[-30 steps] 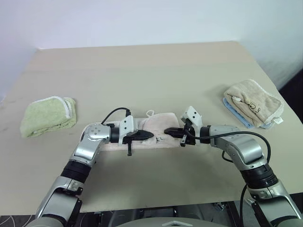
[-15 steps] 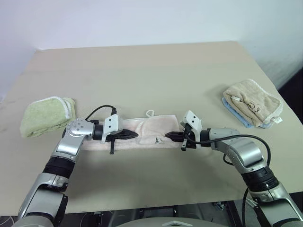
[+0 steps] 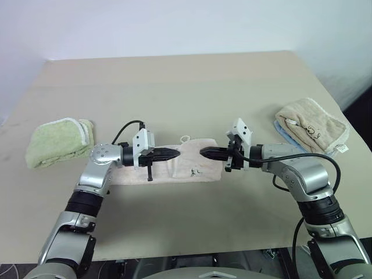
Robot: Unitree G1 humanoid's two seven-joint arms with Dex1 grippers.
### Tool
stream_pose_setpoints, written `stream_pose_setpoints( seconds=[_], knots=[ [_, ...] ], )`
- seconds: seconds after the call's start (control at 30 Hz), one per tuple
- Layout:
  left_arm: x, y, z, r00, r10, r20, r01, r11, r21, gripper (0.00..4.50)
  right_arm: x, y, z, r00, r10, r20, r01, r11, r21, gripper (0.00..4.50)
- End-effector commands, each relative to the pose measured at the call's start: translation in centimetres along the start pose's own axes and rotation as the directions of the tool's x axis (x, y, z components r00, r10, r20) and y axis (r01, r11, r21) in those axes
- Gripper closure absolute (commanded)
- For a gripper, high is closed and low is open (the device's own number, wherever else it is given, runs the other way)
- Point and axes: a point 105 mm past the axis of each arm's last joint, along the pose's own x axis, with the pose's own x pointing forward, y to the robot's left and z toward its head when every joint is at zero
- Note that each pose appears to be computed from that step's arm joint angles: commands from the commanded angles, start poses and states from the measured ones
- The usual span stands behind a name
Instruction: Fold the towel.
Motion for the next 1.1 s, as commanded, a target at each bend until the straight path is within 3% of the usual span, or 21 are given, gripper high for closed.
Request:
stream_pose_setpoints(
  seconds=[0.03, 0.33, 0.6, 0.73, 0.8, 0.97, 1.1],
  knots=[
    [1.8, 0.3, 1.7, 0.997, 0.01, 0.074, -0.013, 0.999, 0.034, 4.47, 1.1, 1.2, -1.0, 0.999, 0.04, -0.03, -0.04, 0.999, -0.006, 4.5],
    [5.4, 0.3, -0.5, 1.0, 0.006, -0.007, -0.006, 0.999, 0.05, 4.47, 2.3, 1.9, -3.2, 0.994, 0.056, -0.094, -0.057, 0.998, -0.002, 4.5],
    [5.8, 0.2, -4.0, 0.982, 0.028, -0.186, -0.014, 0.997, 0.075, 4.47, 2.7, 1.3, -3.4, 0.994, 0.016, -0.109, -0.016, 1.0, 0.0, 4.5],
    [5.7, 0.3, -4.5, 0.976, 0.05, -0.21, -0.034, 0.996, 0.08, 4.47, 2.8, 1.2, -3.3, 0.994, 0.01, -0.109, -0.01, 1.0, 0.001, 4.5],
    [5.7, 0.4, -3.6, 0.987, 0.051, -0.155, -0.042, 0.997, 0.064, 4.47, 2.7, 1.3, -3.0, 0.995, 0.02, -0.1, -0.02, 1.0, 0.007, 4.5],
    [5.3, 0.6, 1.5, 0.992, 0.061, 0.109, -0.06, 0.998, -0.018, 4.47, 2.0, 2.0, -1.8, 0.996, 0.077, -0.052, -0.075, 0.997, 0.034, 4.5],
    [3.6, 0.7, 3.3, 0.98, 0.098, 0.171, -0.088, 0.994, -0.065, 4.47, 1.3, 2.3, -0.7, 0.995, 0.102, -0.019, -0.101, 0.994, 0.046, 4.5]
  ],
)
